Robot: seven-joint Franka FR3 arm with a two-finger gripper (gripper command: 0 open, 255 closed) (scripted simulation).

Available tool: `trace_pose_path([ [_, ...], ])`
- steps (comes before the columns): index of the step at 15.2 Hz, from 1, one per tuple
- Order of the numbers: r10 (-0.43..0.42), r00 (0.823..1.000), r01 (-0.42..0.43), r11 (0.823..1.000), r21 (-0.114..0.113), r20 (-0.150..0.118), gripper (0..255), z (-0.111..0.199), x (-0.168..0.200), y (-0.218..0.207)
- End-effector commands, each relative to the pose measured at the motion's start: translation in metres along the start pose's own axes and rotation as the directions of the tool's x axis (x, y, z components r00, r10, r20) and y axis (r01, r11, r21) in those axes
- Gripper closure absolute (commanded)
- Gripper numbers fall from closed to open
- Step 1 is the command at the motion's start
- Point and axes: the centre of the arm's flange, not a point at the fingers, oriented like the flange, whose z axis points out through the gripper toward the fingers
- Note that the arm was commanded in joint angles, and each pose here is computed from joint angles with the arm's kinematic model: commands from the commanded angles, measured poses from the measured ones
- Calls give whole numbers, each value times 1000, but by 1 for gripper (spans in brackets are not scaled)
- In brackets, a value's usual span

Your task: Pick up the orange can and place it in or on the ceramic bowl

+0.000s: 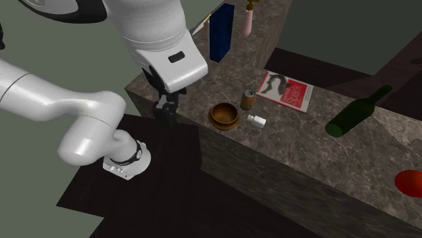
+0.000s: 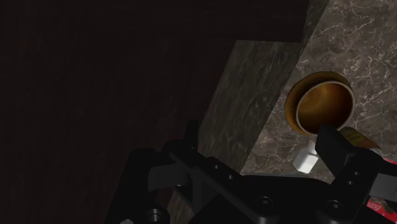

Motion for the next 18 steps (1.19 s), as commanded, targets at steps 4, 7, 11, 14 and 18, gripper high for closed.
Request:
trace_pose_path([
  [4, 4, 1000, -4, 1000, -3, 2, 0, 23, 18, -27],
  [7, 7, 1000, -7, 1000, -7, 4, 0, 47, 36, -54],
  [11, 12, 1000, -12, 1000, -11, 7, 0, 78, 61, -89],
  [14, 16, 1000, -15, 1000, -14, 9, 0, 102, 79, -116],
  [18, 20, 1000, -20, 1000, -19, 12, 0, 134, 104, -151],
])
